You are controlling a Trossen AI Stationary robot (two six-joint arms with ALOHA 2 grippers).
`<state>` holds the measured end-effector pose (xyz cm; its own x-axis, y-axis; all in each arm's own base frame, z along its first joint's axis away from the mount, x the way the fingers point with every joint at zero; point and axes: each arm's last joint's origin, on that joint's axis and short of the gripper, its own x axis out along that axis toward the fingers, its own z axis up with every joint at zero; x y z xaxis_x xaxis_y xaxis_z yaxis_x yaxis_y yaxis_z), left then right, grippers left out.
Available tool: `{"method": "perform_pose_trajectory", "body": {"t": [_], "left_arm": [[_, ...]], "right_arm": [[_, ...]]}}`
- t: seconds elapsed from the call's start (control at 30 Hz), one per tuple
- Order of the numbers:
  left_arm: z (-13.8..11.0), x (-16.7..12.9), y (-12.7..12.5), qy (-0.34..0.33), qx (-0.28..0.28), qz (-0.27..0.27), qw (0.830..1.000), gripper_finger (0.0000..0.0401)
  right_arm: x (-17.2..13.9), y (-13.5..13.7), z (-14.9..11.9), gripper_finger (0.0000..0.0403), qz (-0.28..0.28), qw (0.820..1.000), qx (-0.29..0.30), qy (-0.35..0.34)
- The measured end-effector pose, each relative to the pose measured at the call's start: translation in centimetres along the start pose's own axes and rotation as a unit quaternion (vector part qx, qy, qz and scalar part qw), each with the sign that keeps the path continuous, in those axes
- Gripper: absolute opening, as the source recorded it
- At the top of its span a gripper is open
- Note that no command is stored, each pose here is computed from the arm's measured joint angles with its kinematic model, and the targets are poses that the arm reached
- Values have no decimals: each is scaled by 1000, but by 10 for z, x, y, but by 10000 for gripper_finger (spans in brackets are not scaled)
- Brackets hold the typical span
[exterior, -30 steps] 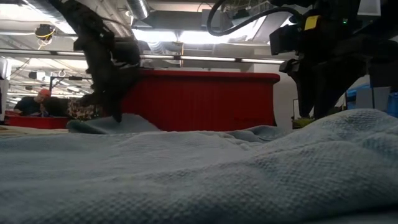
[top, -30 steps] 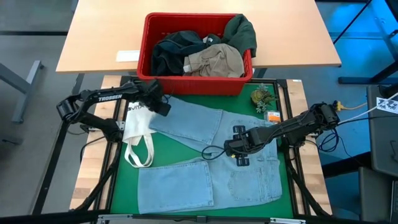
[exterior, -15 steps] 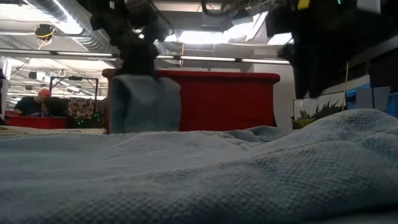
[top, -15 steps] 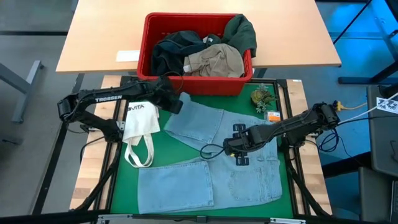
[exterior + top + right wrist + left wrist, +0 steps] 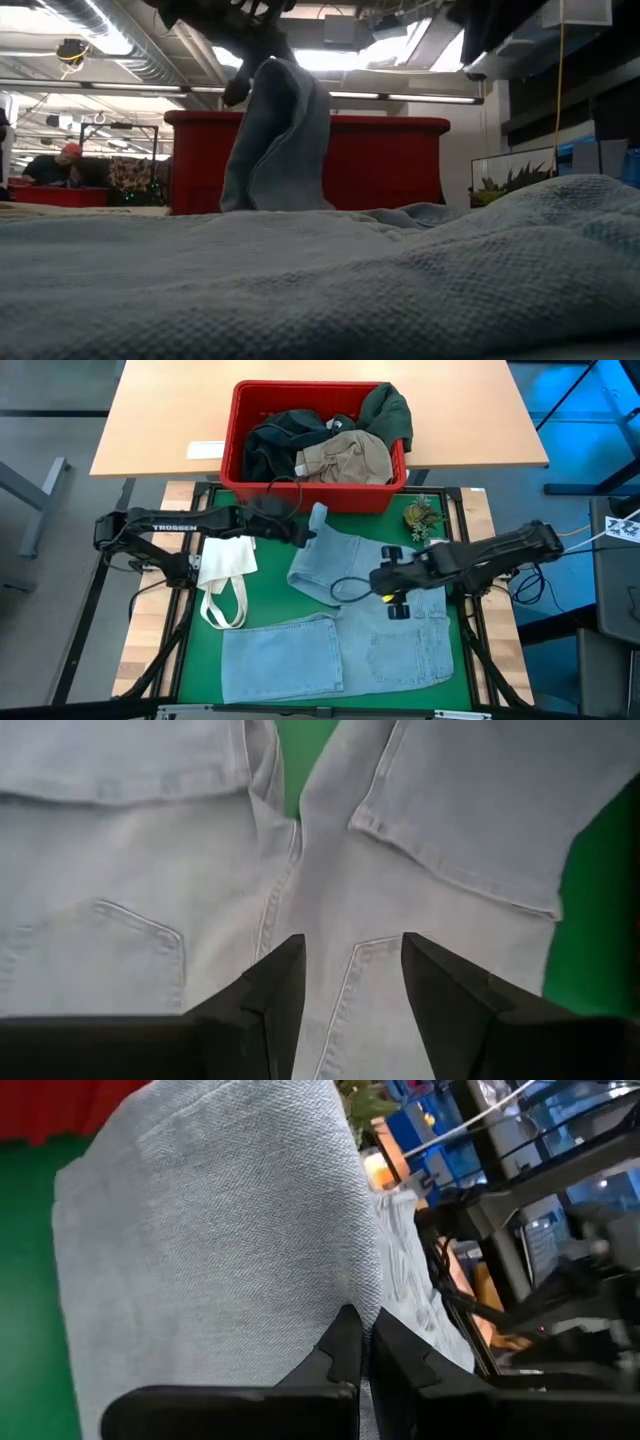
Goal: Fold Laundry from Bin
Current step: Fold the light blue jeans
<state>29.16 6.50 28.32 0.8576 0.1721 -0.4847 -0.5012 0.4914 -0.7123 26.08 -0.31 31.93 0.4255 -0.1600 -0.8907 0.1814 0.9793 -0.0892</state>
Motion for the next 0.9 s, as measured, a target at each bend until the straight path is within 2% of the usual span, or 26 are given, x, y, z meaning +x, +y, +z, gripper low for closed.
{"method": "perform_pose_trajectory", "body": {"t": [0.13,0.33,0.5,0.7,0.9], "left_arm": [[-8,14,-8,-15,5,-20,1000,1],[-21,48,-20,-41,8,-97,994,2],[-34,80,-21,-57,7,-143,988,2],[-39,115,-35,-59,13,-140,988,2],[-32,146,-65,-77,64,-169,980,2]], "right_arm": [[-23,-5,-7,166,5,999,19,-38],[-48,-10,-17,166,12,996,39,-78],[-64,-14,-25,166,16,993,44,-106],[-78,-17,-33,166,20,990,49,-130],[-85,-19,-38,166,22,988,51,-144]]}}
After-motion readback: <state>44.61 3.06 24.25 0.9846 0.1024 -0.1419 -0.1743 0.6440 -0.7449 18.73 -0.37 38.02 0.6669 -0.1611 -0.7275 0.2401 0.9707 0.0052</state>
